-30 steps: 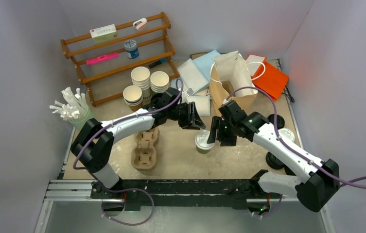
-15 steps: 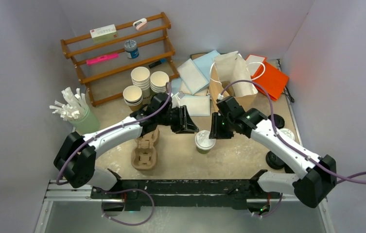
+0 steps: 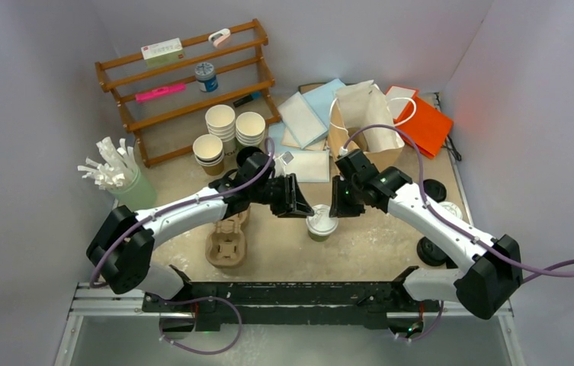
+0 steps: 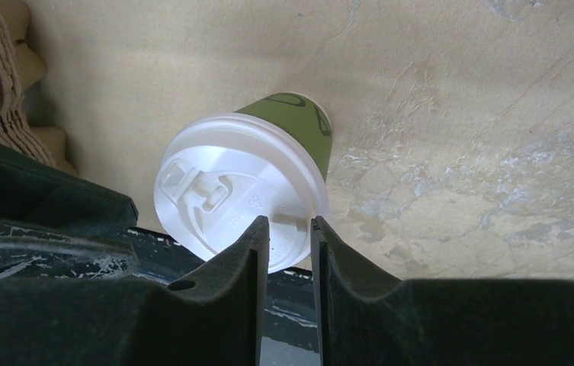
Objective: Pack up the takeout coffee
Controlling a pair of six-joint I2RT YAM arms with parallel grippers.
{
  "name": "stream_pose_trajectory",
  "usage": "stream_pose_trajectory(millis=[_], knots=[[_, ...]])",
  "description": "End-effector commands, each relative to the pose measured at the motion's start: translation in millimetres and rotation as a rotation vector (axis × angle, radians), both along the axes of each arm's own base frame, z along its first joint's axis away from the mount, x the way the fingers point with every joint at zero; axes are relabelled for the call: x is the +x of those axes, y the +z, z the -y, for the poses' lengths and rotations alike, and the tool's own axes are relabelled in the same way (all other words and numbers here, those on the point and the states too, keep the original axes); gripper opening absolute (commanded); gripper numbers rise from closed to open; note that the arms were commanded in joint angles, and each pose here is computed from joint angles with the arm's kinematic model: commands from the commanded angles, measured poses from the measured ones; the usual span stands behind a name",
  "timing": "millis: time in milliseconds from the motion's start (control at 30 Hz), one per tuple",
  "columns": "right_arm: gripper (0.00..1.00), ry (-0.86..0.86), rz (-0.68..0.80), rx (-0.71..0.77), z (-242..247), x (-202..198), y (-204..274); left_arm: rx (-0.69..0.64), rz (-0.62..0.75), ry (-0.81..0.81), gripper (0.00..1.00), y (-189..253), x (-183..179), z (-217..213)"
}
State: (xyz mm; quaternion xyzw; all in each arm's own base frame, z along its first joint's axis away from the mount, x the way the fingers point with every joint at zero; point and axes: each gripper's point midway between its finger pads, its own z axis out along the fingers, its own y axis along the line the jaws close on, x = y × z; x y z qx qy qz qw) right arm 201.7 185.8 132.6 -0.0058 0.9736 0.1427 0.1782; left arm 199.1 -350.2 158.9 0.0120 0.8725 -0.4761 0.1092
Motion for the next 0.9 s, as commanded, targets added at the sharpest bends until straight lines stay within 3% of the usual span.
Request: stream_pose_trajectory(millis=[0, 867], knots=[[0.28, 0.004, 0.025, 0.02, -4.9, 5.6, 10.2, -0.019, 0.013, 0.004, 0.32, -0.3, 4.3, 4.8], [0.23, -0.046, -0.071, 0.006, 1.0, -12.4, -11.9, 0.004, -0.029, -0.04, 0.32, -27.9, -3.3, 4.8]])
